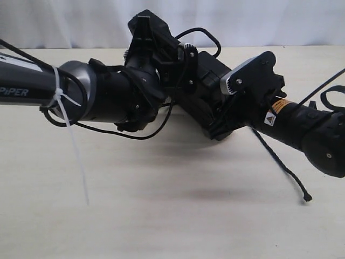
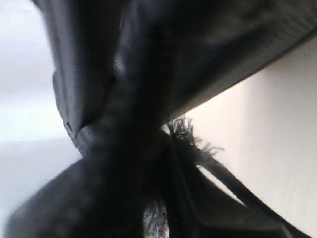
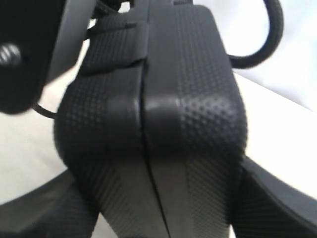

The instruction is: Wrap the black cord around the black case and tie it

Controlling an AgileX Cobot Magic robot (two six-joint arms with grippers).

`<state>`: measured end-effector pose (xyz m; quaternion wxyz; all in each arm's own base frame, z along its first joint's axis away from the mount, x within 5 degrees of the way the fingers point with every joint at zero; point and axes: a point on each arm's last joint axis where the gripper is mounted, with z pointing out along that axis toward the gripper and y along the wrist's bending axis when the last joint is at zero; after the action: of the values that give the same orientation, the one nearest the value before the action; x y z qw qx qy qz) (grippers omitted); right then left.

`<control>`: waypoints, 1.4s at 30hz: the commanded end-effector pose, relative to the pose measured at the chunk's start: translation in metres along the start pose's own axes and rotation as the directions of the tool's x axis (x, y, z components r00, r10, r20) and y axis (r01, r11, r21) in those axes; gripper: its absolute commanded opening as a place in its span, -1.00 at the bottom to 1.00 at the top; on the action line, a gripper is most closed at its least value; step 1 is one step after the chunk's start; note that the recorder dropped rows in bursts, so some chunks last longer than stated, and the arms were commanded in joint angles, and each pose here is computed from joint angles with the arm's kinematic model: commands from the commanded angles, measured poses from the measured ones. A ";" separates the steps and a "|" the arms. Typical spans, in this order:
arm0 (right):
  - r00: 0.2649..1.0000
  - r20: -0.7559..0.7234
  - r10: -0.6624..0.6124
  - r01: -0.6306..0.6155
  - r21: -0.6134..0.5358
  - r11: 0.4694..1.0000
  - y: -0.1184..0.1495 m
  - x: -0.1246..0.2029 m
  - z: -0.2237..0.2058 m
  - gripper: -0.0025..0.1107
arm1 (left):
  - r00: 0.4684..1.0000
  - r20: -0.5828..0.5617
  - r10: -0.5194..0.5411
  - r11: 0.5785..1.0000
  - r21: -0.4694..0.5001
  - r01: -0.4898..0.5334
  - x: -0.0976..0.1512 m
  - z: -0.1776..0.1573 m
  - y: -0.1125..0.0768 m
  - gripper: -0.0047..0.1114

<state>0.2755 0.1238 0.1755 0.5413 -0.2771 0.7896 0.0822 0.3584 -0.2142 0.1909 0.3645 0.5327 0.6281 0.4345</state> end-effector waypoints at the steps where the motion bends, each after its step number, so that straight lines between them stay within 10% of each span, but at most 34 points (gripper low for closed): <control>1: 0.994 -0.108 0.017 -0.016 0.005 1.000 0.001 0.015 0.000 -0.88 | 0.993 0.073 -0.091 0.995 0.046 0.088 -0.004 -0.007 0.008 -0.92; 6: 0.992 -0.123 0.017 -0.016 0.004 1.000 0.001 0.016 0.000 -0.68 | 0.992 0.077 -0.104 0.993 0.061 0.099 -0.004 -0.008 0.007 -0.92; 18: 0.992 -0.125 0.020 -0.019 0.008 1.000 0.000 0.009 -0.007 0.49 | 0.987 0.040 -0.156 0.986 0.056 0.154 0.007 0.000 0.011 -0.92; 42: 0.984 -0.112 0.140 -0.131 0.085 0.988 -0.030 -0.109 -0.047 0.26 | 0.981 0.082 -0.176 0.981 0.099 0.168 0.006 0.003 0.009 -0.92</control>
<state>0.2638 0.1103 0.2895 0.5248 -0.1923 0.8247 0.0869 0.3637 -0.2075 0.1947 0.3956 0.5135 0.6721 0.3578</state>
